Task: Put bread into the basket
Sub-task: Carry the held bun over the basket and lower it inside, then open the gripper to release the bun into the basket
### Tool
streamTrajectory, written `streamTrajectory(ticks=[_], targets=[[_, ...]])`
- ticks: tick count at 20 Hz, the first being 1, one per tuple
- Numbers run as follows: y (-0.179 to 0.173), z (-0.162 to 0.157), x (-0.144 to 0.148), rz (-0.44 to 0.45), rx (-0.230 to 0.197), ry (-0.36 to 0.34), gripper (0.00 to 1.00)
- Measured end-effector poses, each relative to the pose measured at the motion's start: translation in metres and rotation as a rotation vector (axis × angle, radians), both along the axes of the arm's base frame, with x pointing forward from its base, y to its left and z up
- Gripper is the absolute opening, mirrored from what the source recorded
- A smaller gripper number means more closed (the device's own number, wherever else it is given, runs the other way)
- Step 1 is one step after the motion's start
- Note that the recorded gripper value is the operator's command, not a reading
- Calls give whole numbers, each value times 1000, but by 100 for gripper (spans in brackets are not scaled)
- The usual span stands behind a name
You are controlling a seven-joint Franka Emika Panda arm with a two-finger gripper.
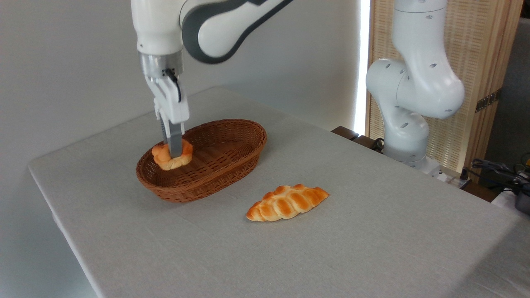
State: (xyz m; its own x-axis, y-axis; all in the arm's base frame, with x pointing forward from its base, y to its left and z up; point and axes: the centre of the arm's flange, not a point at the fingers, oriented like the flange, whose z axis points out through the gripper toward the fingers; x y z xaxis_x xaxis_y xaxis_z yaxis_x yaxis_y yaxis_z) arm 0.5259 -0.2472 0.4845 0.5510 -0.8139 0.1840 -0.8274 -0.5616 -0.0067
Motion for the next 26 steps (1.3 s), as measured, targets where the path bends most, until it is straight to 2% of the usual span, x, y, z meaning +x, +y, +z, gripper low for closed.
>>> streamTrajectory(ticks=[1, 7, 26], targets=[[-1, -3, 1, 0, -3, 1, 100], [-3, -17, 6, -1, -5, 19, 100], [-4, -16, 7, -1, -10, 9, 100]])
